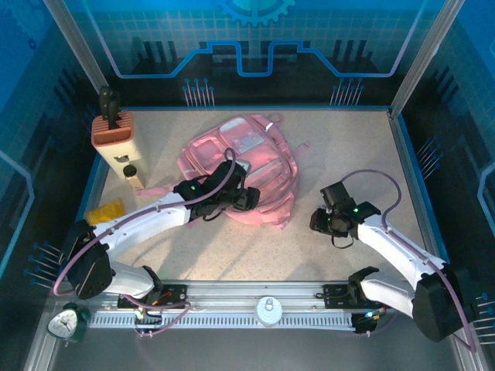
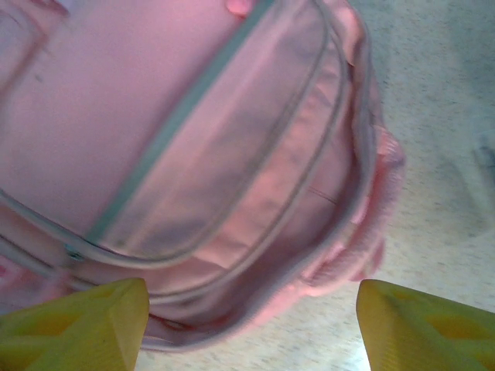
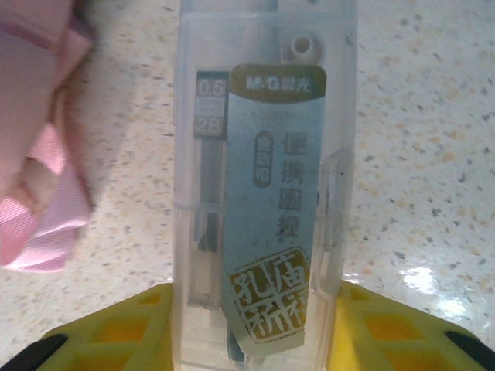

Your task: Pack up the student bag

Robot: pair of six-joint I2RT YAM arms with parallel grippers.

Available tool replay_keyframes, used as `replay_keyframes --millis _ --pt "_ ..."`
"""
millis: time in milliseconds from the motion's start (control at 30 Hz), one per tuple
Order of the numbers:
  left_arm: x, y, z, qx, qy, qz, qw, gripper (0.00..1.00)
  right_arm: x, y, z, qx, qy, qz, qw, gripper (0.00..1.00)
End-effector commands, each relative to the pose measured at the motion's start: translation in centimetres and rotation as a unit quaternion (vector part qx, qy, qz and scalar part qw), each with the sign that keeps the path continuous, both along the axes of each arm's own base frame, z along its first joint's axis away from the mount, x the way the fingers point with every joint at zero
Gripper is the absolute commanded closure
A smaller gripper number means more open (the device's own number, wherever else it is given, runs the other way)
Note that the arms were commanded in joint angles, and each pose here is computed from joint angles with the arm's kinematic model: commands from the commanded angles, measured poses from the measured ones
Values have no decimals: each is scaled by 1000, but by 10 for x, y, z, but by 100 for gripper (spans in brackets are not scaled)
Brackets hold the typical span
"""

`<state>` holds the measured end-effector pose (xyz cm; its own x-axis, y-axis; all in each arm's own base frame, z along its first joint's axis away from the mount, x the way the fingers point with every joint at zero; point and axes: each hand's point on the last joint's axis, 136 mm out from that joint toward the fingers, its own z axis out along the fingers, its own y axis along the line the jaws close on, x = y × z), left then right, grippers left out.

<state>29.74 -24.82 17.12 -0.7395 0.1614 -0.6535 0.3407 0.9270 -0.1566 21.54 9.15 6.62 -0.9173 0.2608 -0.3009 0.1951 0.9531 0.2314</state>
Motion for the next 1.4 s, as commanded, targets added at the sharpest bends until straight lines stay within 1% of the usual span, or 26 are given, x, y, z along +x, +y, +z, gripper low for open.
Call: replay_keyframes --millis 0,33,133,233,300,433,500,533,600,700,800,867,900,1000,1067,1100,1167,1267,1300,1367 --pt "18 17 -6 106 -27 -40 993 28 6 10 18 24 -15 39 999 59" --pt "23 16 -9 125 -31 -52 990 28 7 11 20 26 -16 42 999 59" --pt "35 8 -16 155 -45 -83 983 26 12 16 30 31 -27 62 997 60" --pt "42 -7 -30 160 -44 -119 979 25 17 23 41 44 -38 77 995 60" --pt "47 -12 -40 172 -45 -131 975 24 21 26 45 50 -45 83 994 60" --pt "59 -16 -56 203 -50 -142 967 23 26 31 49 59 -49 93 993 60" --pt "69 -12 -58 226 -61 -130 963 23 28 32 49 60 -49 96 992 61" --pt "75 -9 -56 240 -66 -119 961 25 28 33 49 61 -50 97 992 61" --pt "83 -7 -48 243 -77 -109 961 29 28 33 47 59 -48 101 992 62" --pt "88 -5 -34 222 -80 -105 966 39 28 32 45 55 -47 108 992 62" --pt "90 -7 -24 189 -80 -111 972 44 29 35 49 55 -47 122 990 63" --pt "96 -2 -23 180 -77 -99 976 50 30 37 53 58 -51 130 989 63" --pt "99 0 -24 179 -72 -94 977 56 31 39 55 60 -55 134 988 64" --pt "106 2 -23 183 -65 -78 978 79 35 48 66 72 -63 149 984 64" --pt "105 -4 -13 155 -64 -69 983 91 37 54 70 78 -60 154 983 64" --pt "104 -9 -6 129 -63 -61 988 97 43 58 77 83 -67 152 983 64" --pt "101 -16 9 78 -57 -41 994 100 51 67 85 97 -77 150 981 64" --pt "93 -35 27 -5 -35 -16 999 100 65 81 95 119 -91 150 977 64" --pt "88 -46 33 -32 -28 -18 999 100 71 85 100 125 -96 149 976 64" --pt "81 -59 41 -53 -30 1 998 100 83 91 106 128 -106 146 975 64"
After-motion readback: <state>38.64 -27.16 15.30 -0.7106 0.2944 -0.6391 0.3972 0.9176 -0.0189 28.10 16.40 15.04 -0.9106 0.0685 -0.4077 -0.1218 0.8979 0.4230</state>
